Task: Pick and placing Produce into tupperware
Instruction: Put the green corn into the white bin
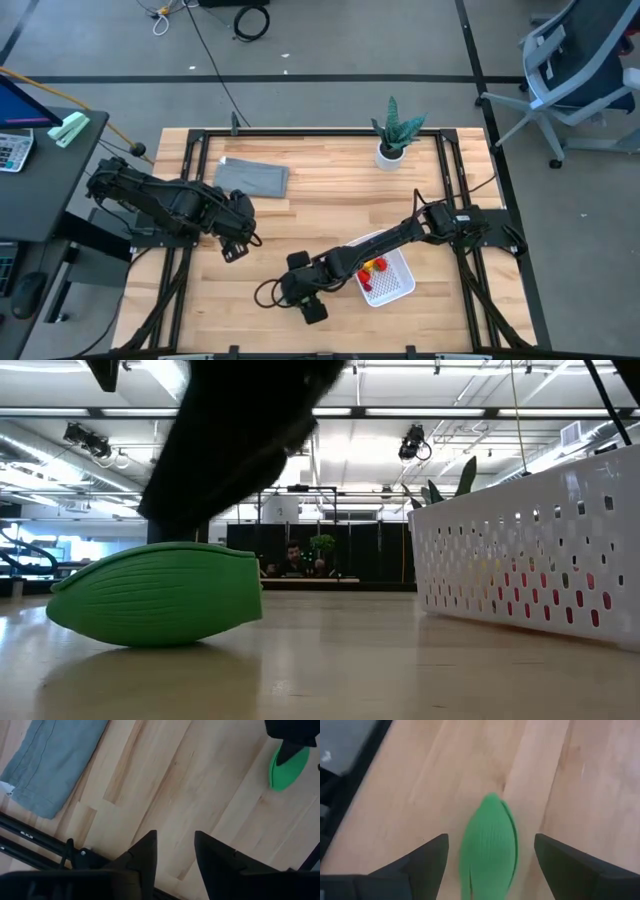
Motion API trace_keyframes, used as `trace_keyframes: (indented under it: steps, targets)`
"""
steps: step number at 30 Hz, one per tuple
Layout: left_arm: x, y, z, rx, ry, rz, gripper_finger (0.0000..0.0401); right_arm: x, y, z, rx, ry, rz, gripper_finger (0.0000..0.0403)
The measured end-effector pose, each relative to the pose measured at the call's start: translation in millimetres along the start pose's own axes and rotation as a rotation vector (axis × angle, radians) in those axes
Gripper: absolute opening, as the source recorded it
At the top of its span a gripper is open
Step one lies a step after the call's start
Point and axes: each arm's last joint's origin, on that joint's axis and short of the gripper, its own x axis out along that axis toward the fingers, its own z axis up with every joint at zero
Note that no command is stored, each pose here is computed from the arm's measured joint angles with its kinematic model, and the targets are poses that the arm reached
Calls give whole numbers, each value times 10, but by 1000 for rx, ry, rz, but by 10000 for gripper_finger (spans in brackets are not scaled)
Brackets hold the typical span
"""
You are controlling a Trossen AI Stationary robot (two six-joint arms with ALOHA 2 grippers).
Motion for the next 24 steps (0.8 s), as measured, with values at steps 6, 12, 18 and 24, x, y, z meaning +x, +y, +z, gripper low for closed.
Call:
trace_keyframes:
  steps: [6,12,18,24]
  targets:
    - [0,-2,1,-1,-1,-2,133,67,-23,-85,56,16,8,305]
    - [0,-2,2,-1,-2,-2,139,103,-27,-133,57,27,7,305]
    - [0,-2,2,-1,-2,-2,140,154,-13,-175,82,14,9,305]
    - [0,-2,2,-1,-2,-2,133,193,-6,-184,79,10,11,305]
